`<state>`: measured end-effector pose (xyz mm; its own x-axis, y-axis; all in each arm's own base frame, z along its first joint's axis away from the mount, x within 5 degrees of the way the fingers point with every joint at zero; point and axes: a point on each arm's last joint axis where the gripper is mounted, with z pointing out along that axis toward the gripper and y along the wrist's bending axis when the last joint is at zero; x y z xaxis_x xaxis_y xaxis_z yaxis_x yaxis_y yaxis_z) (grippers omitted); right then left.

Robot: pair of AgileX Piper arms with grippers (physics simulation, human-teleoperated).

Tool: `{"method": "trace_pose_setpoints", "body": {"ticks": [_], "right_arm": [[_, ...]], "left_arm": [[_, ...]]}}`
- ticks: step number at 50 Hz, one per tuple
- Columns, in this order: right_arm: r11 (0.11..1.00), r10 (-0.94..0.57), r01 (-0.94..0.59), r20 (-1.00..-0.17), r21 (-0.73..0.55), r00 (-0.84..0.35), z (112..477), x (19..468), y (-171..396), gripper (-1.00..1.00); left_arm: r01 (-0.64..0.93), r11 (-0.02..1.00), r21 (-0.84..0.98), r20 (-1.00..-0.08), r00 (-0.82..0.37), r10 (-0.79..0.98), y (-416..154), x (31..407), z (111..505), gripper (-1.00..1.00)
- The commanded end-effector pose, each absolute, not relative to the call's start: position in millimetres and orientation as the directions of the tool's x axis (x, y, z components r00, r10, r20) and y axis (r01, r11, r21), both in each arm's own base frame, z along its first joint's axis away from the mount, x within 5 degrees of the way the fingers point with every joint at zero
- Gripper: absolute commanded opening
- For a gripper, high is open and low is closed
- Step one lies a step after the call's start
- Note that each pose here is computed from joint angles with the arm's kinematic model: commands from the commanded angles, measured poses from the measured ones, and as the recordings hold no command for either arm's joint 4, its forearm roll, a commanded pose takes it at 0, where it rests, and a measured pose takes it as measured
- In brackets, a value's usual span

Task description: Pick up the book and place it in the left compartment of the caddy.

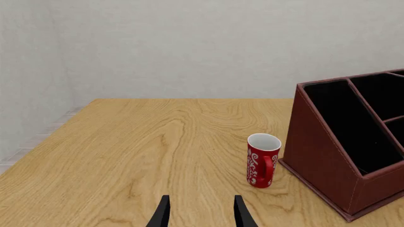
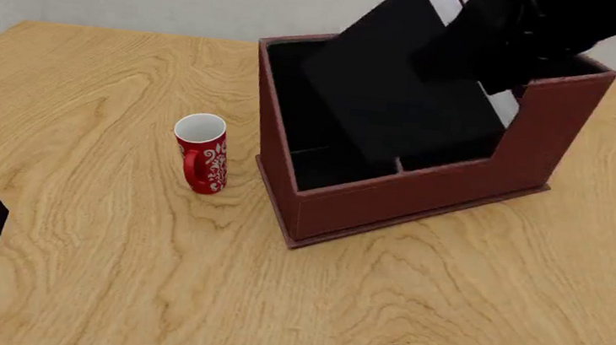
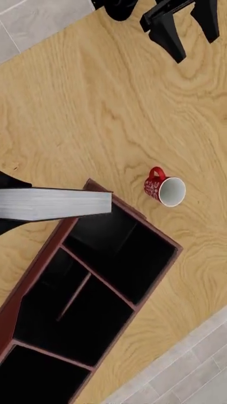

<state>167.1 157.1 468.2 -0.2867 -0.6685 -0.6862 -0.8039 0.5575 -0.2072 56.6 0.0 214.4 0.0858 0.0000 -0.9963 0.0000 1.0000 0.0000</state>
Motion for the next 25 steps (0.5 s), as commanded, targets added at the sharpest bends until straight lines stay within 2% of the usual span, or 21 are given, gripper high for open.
{"method": "trace_pose_setpoints", "body": {"ticks": [1, 25], "right_arm": [[0.591, -0.65, -0.78, -0.695, -0.206, -0.308, 474, 187, 165, -1.0], [0.643, -0.623, -0.743, -0.691, -0.186, -0.366, 473, 221, 176, -1.0]], "left_arm": [[0.0, 1.0, 0.0, -0.996, 0.086, 0.0, 0, 57, 214, 1.0], [0.0, 1.0, 0.0, -0.996, 0.086, 0.0, 0, 57, 214, 1.0]]}}
